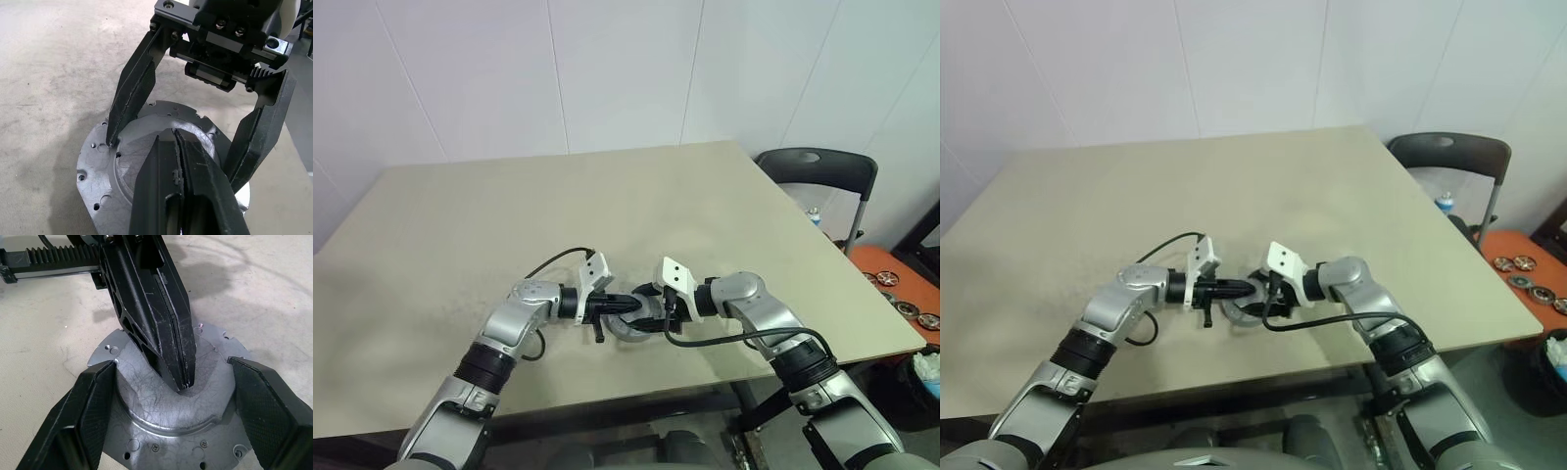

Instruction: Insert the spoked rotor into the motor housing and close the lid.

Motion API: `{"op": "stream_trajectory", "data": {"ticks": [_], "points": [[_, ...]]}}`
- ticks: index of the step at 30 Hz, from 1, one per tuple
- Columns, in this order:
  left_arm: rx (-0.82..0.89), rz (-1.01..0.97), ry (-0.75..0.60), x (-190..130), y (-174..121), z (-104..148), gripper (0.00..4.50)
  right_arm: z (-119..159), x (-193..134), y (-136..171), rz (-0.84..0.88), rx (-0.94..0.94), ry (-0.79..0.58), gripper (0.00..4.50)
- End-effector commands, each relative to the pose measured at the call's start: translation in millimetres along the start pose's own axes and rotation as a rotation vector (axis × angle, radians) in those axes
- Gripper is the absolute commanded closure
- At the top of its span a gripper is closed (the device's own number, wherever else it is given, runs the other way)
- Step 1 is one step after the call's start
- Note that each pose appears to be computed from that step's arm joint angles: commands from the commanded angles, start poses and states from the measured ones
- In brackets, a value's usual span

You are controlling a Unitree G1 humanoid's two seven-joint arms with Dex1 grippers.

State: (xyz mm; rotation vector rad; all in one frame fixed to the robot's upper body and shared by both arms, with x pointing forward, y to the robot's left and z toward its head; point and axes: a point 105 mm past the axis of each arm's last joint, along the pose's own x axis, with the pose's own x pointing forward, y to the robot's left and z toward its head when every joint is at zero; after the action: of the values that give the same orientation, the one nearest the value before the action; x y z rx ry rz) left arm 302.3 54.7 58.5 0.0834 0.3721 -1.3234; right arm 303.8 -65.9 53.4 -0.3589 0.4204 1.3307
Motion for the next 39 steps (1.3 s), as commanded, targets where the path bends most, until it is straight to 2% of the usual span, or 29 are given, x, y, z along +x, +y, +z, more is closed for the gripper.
{"op": "stream_trajectory", "data": {"ticks": [1,9,11,13,21,25,31,39], "points": [[-0.025,0.007,0.041,-1,3,-10,4.44,-32,2,7,0.016,0.061,0.129,1.21],[-0.021,-0.001,0.024,-3,2,-4,4.44,-31,2,-5,-0.050,0.041,0.127,1.21],[-0.019,-0.001,0.023,-4,2,-4,4.50,-23,2,-9,-0.067,0.053,0.081,0.50],[-0.018,0.000,0.023,-4,3,-4,4.50,-23,1,-8,-0.062,0.076,0.091,0.03],[-0.018,0.003,0.018,-4,6,-3,4.50,-10,-11,-16,-0.074,0.130,0.055,0.03],[-0.010,0.003,0.021,-4,7,-3,4.50,7,-20,-26,-0.103,0.119,-0.006,0.03],[-0.007,0.003,0.019,-4,9,-3,4.50,37,-35,-11,0.019,0.110,-0.066,0.03],[-0.005,0.005,0.015,-3,11,-2,4.50,49,-38,-28,-0.059,0.132,-0.117,0.03]]}}
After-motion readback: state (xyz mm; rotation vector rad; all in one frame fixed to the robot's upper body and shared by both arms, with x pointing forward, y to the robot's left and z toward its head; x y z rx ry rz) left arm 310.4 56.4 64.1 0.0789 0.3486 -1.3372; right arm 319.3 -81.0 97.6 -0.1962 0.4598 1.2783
